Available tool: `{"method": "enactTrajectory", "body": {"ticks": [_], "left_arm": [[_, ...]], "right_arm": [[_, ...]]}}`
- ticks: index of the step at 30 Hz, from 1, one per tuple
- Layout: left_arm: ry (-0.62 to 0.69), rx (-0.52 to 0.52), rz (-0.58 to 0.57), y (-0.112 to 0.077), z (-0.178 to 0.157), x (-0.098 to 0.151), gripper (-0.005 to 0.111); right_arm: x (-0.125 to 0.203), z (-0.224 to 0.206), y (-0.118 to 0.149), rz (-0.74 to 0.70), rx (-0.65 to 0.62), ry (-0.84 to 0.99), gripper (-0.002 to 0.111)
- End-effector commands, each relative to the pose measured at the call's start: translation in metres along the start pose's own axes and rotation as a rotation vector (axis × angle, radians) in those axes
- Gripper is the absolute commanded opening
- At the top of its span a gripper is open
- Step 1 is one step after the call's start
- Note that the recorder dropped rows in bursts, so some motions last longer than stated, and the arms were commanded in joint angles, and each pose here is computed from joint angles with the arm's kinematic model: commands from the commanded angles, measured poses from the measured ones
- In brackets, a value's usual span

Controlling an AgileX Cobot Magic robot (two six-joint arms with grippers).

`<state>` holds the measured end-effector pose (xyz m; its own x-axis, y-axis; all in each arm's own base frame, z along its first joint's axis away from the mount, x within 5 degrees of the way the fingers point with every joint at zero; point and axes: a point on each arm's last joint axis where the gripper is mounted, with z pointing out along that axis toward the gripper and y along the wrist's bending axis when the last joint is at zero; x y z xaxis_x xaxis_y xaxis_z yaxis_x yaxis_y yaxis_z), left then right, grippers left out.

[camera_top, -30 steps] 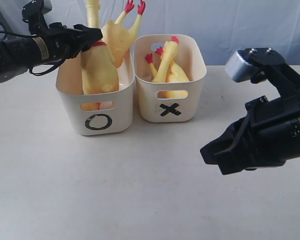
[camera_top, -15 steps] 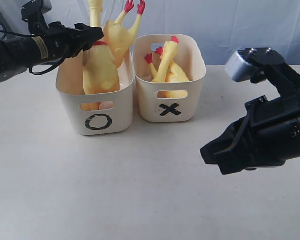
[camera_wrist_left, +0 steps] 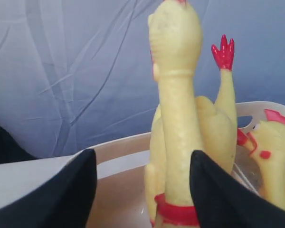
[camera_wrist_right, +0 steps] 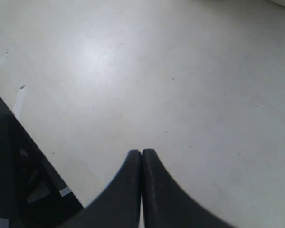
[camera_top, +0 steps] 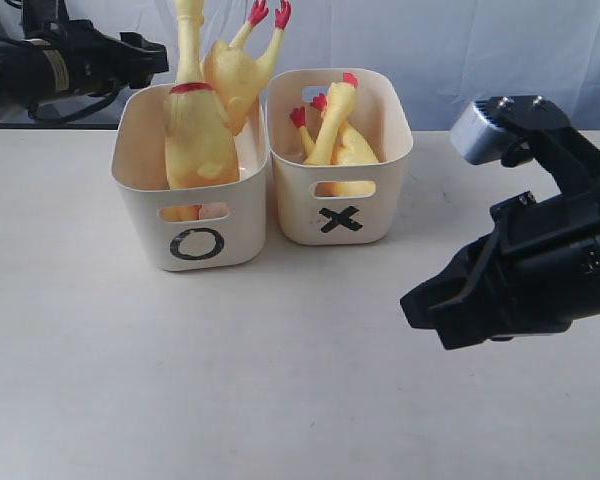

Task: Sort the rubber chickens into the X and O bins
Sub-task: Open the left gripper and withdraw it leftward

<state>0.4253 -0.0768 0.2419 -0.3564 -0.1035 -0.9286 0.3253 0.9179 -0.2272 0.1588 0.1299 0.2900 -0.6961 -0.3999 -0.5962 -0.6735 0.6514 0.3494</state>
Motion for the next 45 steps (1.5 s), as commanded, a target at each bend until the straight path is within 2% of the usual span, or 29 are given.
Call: {"method": "enactTrajectory", "body": {"ticks": [1, 8, 11, 14, 17, 23, 30, 32, 37, 45], "left_arm": [[-0.095, 0.117, 0.021, -0.015, -0.007, -0.016, 0.055], [-0.124, 0.182, 0.060, -0.025, -0.011, -0.021, 0.044], [-0.114, 0.234, 0.119, -0.034, -0.010, -0.019, 0.029], [-0.100, 0.252, 0.145, -0.042, -0.009, -0.016, 0.012], [-0.098, 0.263, 0.149, -0.045, -0.009, -0.015, 0.000], [-0.045, 0.185, 0.158, -0.045, -0.004, -0.011, 0.000], [-0.017, 0.204, 0.238, -0.052, -0.003, -0.008, 0.000], [0.006, 0.177, 0.273, -0.053, -0.005, -0.008, 0.000], [0.052, 0.009, 0.312, -0.053, -0.016, -0.018, 0.000], [0.048, -0.097, 0.315, -0.053, -0.057, -0.030, 0.000]], "right_arm": [[0.000, 0.000, -0.001, -0.001, 0.004, -0.008, -0.001], [0.000, 0.000, -0.001, -0.001, 0.004, -0.008, -0.001], [0.000, 0.000, -0.001, -0.001, 0.004, -0.008, -0.001], [0.000, 0.000, -0.001, -0.001, 0.004, -0.008, -0.001], [0.000, 0.000, -0.001, -0.001, 0.004, -0.008, -0.001], [0.000, 0.000, -0.001, -0.001, 0.004, -0.008, -0.001], [0.000, 0.000, -0.001, -0.001, 0.004, -0.008, -0.001], [0.000, 0.000, -0.001, -0.001, 0.004, -0.008, -0.001], [0.000, 0.000, -0.001, -0.001, 0.004, -0.008, -0.001], [0.000, 0.000, -0.001, -0.001, 0.004, -0.008, -0.001]]}}
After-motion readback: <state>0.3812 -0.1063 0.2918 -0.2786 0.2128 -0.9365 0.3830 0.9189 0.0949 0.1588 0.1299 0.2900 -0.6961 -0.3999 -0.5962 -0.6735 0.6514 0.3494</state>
